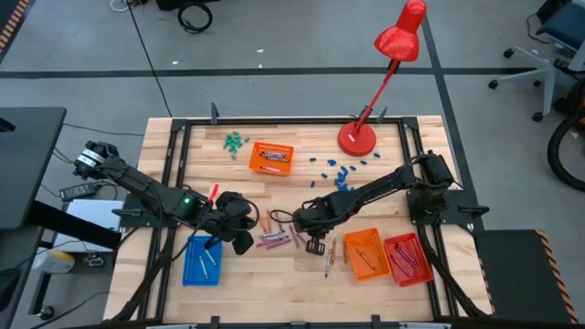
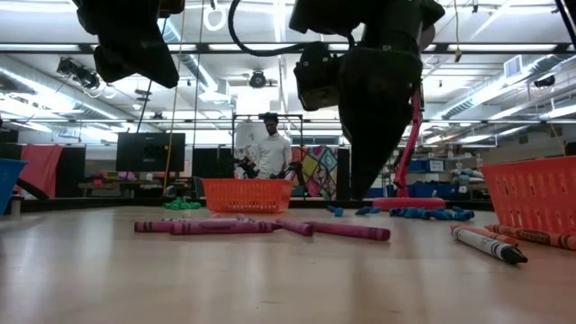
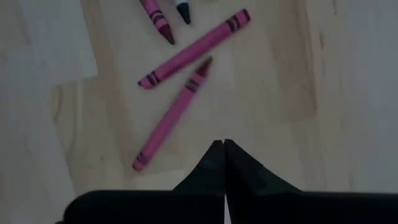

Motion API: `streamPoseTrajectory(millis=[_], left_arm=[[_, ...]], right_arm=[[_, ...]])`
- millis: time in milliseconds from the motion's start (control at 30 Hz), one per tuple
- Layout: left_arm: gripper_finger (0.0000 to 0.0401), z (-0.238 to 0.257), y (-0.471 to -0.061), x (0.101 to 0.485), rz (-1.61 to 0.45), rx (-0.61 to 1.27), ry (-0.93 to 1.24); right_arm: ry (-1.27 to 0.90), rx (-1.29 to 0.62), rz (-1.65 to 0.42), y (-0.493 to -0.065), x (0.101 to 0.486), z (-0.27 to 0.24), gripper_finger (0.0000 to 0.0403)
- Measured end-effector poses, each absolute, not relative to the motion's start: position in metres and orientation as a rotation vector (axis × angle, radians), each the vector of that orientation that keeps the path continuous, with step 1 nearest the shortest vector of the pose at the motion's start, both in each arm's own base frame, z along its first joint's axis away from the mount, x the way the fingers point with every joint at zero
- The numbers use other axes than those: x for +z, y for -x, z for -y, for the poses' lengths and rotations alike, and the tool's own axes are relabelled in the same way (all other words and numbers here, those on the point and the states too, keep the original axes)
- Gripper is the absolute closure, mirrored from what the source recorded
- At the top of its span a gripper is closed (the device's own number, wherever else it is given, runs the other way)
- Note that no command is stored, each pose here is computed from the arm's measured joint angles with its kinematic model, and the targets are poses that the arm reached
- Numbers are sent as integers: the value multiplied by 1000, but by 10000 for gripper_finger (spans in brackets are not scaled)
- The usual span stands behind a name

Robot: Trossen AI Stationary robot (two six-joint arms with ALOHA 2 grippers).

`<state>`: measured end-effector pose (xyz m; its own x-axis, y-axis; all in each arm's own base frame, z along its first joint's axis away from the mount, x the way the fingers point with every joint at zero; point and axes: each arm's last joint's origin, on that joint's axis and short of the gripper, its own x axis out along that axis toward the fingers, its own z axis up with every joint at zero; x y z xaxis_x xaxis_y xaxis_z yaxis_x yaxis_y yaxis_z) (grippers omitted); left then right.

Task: Sort crayons
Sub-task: Put the black crayon into the top orange bin

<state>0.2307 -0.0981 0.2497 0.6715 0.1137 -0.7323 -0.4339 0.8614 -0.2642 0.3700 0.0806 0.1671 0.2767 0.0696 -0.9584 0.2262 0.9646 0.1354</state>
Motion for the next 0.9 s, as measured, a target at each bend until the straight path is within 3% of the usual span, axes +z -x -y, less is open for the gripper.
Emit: streamPoseTrajectory(millis=[133,500,900], left_arm=[[349,98,-231,250,-780,321,443],[349,98,-231,250,-779,322,446],[349,118,-240,236,-777,280,457]], right_arm=[[-372,-126,-1290,-372,168,-81,378],[-364,-126,-1167,-376,171,-107,282],[-382,-204,-1257,-358,189,-97,273]])
